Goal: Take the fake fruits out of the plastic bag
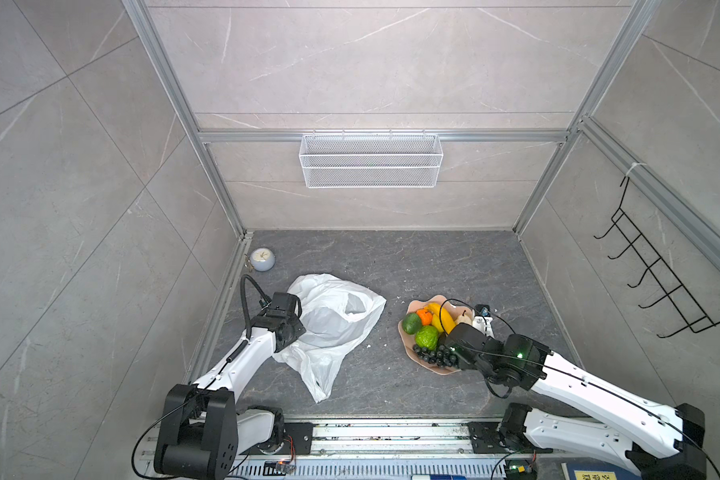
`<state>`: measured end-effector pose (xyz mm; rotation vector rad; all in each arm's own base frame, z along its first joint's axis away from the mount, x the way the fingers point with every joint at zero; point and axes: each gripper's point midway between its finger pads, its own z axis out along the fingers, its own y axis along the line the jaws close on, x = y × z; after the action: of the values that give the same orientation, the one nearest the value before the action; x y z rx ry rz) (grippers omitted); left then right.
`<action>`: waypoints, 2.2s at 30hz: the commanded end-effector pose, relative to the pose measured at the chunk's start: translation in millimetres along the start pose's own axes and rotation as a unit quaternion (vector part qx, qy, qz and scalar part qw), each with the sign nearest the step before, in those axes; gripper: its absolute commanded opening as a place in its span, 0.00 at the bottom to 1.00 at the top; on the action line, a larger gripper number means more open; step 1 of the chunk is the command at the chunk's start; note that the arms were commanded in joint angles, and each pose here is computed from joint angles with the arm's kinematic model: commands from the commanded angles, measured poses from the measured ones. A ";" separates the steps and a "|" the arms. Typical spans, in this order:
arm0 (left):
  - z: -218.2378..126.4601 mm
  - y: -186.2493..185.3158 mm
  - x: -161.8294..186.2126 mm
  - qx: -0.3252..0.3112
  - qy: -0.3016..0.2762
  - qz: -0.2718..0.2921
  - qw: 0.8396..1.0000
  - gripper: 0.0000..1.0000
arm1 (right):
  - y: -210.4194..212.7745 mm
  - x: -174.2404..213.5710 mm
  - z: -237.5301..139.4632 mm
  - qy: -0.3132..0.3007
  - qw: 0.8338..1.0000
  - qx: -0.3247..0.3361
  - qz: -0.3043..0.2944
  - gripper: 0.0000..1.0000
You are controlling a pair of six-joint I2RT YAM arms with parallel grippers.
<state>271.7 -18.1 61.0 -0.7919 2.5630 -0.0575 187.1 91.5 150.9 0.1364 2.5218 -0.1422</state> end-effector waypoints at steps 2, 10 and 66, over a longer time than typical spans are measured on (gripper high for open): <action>-5.5 -5.8 0.6 0.019 -0.002 0.007 1.000 0.05 | 8.4 -9.8 14.0 -0.003 1.000 -0.008 -0.001 0.00; -7.5 -6.2 1.0 0.023 -0.002 0.011 1.000 0.06 | 9.1 -19.8 33.7 -0.001 1.000 0.025 -0.013 0.09; -59.2 -299.9 -111.6 0.184 -0.012 0.263 0.947 0.78 | -24.1 -39.5 -38.2 -0.105 0.985 -0.099 0.094 0.82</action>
<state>498.1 -211.5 192.0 0.0402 2.4911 -0.3220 195.1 62.2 207.8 0.2569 2.2724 0.0955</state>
